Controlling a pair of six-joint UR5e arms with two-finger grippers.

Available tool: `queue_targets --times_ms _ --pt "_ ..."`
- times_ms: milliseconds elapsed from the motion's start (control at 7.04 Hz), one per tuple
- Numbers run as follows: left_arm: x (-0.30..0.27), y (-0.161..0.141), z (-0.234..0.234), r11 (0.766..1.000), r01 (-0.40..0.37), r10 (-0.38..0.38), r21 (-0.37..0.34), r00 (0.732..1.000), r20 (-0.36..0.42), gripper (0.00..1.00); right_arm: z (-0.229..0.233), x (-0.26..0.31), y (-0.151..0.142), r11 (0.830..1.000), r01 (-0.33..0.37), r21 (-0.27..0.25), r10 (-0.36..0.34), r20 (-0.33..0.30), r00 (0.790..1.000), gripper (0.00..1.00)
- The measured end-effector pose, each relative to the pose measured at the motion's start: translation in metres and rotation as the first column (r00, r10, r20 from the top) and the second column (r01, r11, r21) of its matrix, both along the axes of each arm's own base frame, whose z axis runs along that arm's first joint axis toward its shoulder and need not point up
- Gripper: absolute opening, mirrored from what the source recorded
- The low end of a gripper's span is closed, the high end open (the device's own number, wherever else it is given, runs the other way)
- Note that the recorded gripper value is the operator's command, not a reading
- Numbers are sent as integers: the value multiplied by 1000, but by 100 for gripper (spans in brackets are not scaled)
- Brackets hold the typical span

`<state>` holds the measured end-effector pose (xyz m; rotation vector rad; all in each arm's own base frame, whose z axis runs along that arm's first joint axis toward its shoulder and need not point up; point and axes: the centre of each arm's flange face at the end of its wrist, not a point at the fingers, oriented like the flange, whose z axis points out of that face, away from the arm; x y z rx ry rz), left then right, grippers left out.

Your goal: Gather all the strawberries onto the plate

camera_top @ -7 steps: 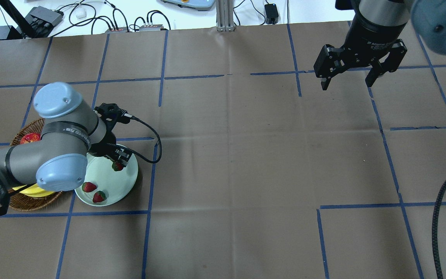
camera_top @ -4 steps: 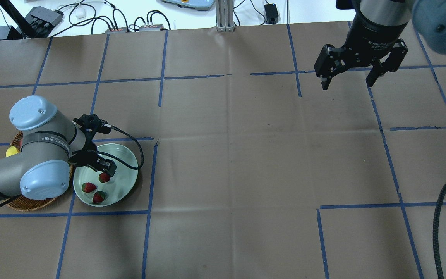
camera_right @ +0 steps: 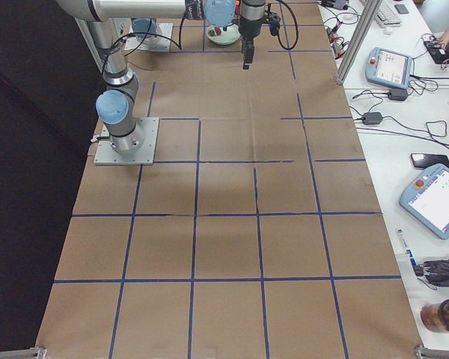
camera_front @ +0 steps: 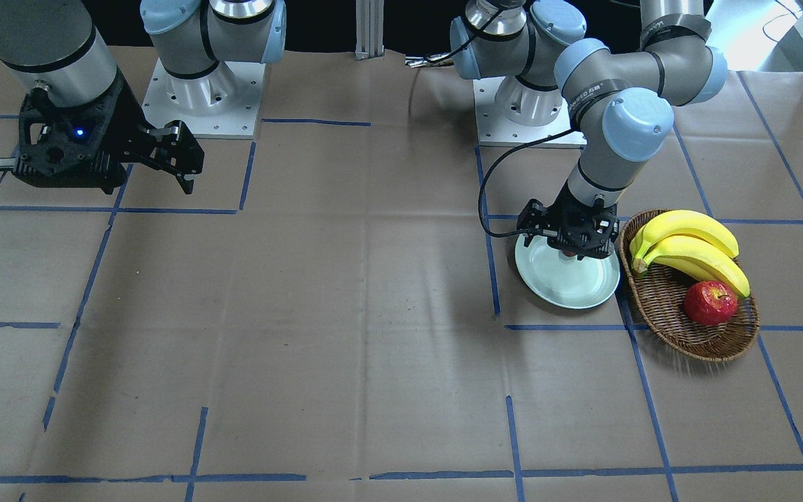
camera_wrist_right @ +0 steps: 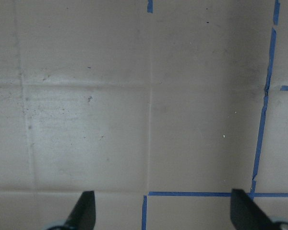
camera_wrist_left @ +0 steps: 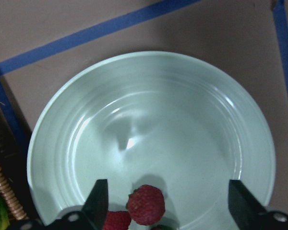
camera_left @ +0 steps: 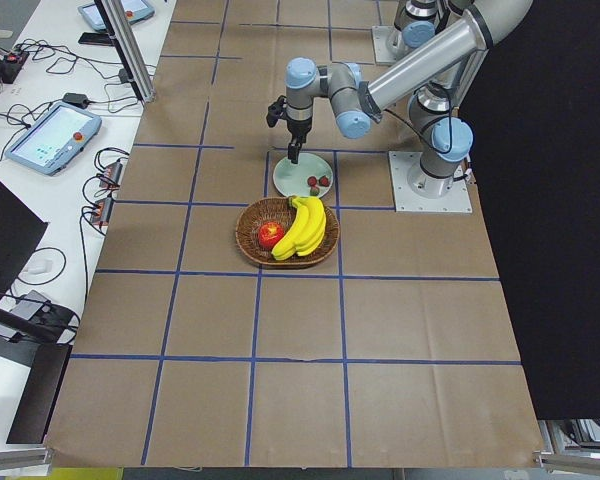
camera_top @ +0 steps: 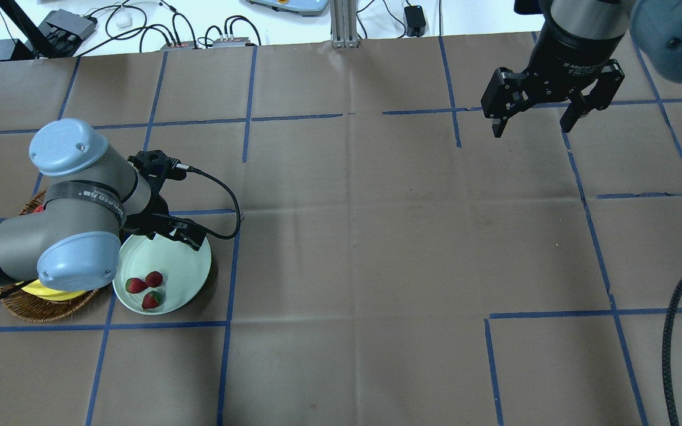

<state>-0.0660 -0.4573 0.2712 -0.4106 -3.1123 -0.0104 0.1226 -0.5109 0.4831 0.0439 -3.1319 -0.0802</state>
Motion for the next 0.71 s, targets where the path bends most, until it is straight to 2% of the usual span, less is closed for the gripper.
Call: queue_targets --times_ms 426,711 --pt "-74 -36 101 995 -96 96 30 995 4 99 -1 0 0 1000 0 2 0 -1 1000 100" --pt "-115 -39 167 990 -134 133 43 991 13 99 -1 0 -1 1000 0 3 0 -1 1000 100"
